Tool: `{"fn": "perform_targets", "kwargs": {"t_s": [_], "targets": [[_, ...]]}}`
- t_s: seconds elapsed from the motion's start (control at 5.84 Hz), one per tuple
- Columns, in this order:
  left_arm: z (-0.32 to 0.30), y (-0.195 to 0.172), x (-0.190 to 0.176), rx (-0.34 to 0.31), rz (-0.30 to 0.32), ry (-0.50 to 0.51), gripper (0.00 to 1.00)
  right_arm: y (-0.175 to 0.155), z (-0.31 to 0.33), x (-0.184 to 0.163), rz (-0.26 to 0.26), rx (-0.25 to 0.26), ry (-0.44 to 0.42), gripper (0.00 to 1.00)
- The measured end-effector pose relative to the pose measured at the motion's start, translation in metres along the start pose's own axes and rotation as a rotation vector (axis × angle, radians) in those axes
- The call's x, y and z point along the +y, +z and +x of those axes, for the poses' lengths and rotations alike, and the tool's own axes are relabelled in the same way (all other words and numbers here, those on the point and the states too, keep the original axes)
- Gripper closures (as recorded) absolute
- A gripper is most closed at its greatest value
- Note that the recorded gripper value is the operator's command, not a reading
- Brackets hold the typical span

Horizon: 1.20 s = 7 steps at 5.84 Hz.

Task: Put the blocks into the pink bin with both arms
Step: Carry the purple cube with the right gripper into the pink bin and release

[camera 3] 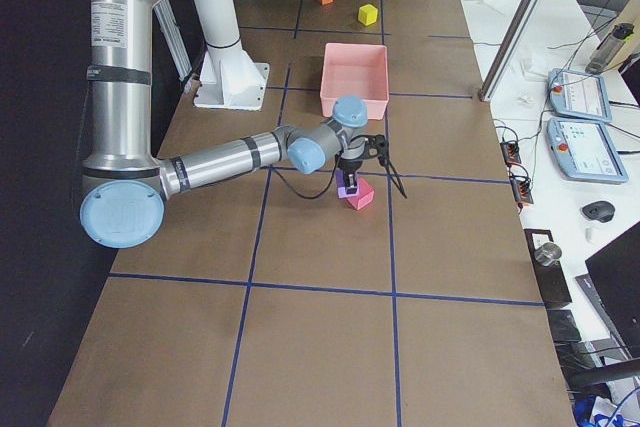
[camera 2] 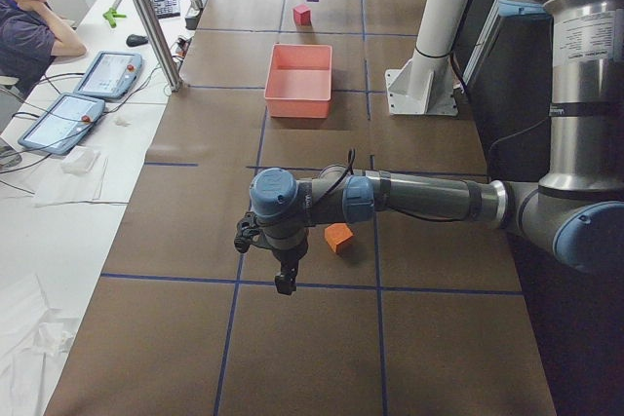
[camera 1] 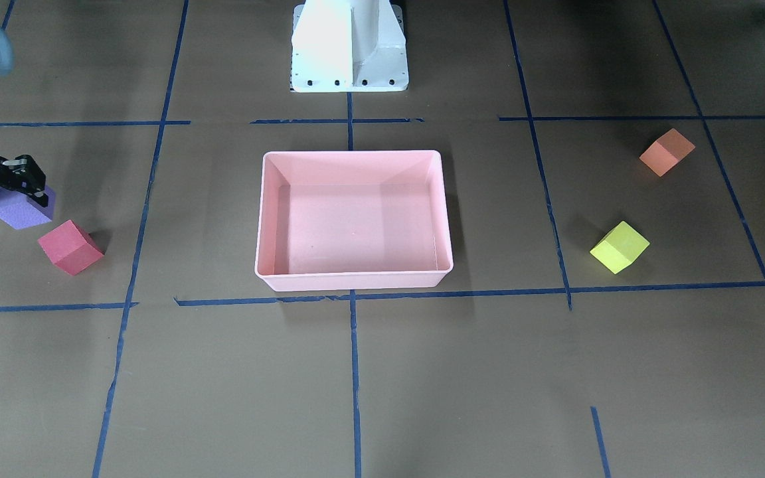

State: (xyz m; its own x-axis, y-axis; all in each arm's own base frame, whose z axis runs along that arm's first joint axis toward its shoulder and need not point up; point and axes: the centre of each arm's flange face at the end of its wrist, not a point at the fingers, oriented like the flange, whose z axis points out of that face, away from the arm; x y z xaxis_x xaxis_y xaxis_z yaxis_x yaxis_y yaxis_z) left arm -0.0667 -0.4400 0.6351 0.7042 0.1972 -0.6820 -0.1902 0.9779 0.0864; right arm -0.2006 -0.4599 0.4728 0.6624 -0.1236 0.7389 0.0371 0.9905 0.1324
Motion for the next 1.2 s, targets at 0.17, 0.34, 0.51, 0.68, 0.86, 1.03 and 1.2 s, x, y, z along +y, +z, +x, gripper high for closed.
{"fn": "perform_targets", "kwargs": {"t_s": [0.17, 0.34, 0.51, 0.68, 0.86, 1.03, 1.2], "targets": [[0.0, 0.0, 0.0, 0.001, 0.001, 0.0, 0.0, -0.018, -0.062, -0.021, -0.005, -0.019, 0.057, 0.73], [0.0, 0.0, 0.0, 0.001, 0.001, 0.001, 0.0, -0.024, -0.144, -0.036, -0.023, -0.037, 0.116, 0.73], [0.0, 0.0, 0.0, 0.001, 0.001, 0.001, 0.0, -0.026, -0.229, -0.042, -0.036, -0.028, 0.169, 0.72], [0.0, 0.0, 0.0, 0.001, 0.001, 0.0, 0.0, -0.027, -0.304, -0.048, -0.037, -0.003, 0.213, 0.54], [0.0, 0.0, 0.0, 0.001, 0.0, 0.001, 0.0, -0.021, -0.36, -0.051, -0.032, 0.016, 0.246, 0.01], [0.001, -0.001, -0.001, -0.001, 0.003, 0.006, 0.0, -0.012, -0.392, -0.047, -0.014, 0.035, 0.25, 0.0], [0.006, -0.002, -0.005, -0.004, 0.008, 0.021, 0.0, -0.008, -0.405, -0.041, 0.004, 0.045, 0.242, 0.0]]}}
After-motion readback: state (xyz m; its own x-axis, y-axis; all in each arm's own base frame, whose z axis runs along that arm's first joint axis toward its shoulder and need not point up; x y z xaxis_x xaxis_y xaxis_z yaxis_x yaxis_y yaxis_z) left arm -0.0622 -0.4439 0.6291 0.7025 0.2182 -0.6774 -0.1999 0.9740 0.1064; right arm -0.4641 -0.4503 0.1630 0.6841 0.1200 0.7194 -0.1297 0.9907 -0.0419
